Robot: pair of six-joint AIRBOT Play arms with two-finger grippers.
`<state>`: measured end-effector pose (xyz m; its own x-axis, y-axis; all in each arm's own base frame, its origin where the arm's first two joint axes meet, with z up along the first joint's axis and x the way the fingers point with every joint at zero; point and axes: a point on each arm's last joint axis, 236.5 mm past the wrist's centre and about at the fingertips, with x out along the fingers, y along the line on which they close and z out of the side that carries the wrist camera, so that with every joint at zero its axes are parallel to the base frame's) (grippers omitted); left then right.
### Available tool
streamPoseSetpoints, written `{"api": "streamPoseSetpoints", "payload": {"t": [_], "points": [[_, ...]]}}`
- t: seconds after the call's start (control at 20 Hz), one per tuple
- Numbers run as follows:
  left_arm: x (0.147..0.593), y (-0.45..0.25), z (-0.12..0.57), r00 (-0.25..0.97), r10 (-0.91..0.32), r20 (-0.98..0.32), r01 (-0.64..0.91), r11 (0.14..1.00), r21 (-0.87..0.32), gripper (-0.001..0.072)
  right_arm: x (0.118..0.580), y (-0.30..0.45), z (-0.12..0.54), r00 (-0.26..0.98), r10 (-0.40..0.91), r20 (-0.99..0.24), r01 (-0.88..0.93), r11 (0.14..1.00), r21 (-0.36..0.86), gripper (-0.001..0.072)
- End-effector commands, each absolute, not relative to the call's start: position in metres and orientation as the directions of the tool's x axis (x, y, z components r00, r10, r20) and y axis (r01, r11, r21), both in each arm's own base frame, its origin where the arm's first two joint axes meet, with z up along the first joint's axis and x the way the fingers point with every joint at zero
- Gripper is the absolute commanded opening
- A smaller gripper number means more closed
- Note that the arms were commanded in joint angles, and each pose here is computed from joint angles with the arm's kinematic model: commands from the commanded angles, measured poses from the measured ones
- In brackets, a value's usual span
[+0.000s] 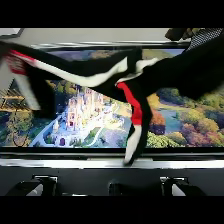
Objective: Fold the clothes and pants, and hang the long-sleeved shirts on hangers.
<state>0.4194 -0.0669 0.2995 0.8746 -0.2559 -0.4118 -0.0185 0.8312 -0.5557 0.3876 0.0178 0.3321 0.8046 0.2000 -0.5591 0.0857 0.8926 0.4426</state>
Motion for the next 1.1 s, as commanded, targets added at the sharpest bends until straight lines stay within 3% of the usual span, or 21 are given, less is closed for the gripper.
{"api": "streamPoseSetpoints", "payload": {"t": [0.0, 0.2, 0.25, 0.45, 0.55, 0.7, 0.75, 1.05], "points": [[0.447, -0.101, 0.165, 0.684, -0.336, -0.648, -0.146, 0.807, -0.573, 0.0021, 0.457, 0.064, 0.180, 0.473, 0.386, -0.792, 0.106, 0.868, 0.485, 0.0054], [0.446, -0.130, 0.046, 0.471, -0.357, -0.806, -0.239, 0.829, -0.506, 0.0022, 0.500, 0.120, 0.017, 0.213, 0.398, -0.892, 0.045, 0.908, 0.416, 0.0056], [0.446, -0.134, 0.030, 0.442, -0.358, -0.822, -0.251, 0.831, -0.497, 0.0021, 0.502, 0.126, -0.010, 0.179, 0.379, -0.908, 0.045, 0.919, 0.393, 0.0099], [0.449, -0.137, 0.016, 0.420, -0.364, -0.831, -0.259, 0.830, -0.494, 0.0022, 0.494, 0.113, -0.012, 0.140, 0.367, -0.919, 0.035, 0.926, 0.375, 0.0493], [0.449, -0.137, 0.017, 0.419, -0.365, -0.831, -0.235, 0.841, -0.488, 0.0022, 0.479, 0.081, 0.022, 0.149, 0.353, -0.924, -0.031, 0.935, 0.352, 0.0562], [0.447, -0.137, 0.016, 0.412, -0.366, -0.834, -0.236, 0.842, -0.486, 0.0023, 0.470, 0.014, 0.074, 0.274, 0.343, -0.898, 0.053, 0.927, 0.371, 0.0571], [0.447, -0.137, 0.016, 0.412, -0.366, -0.834, -0.237, 0.841, -0.486, 0.0023, 0.455, -0.003, 0.078, 0.271, 0.351, -0.897, 0.079, 0.920, 0.384, 0.0628], [0.447, -0.137, 0.016, 0.413, -0.365, -0.834, -0.236, 0.842, -0.485, 0.0023, 0.376, 0.028, 0.000, 0.194, 0.571, -0.797, 0.237, 0.762, 0.603, 0.0636]]}}
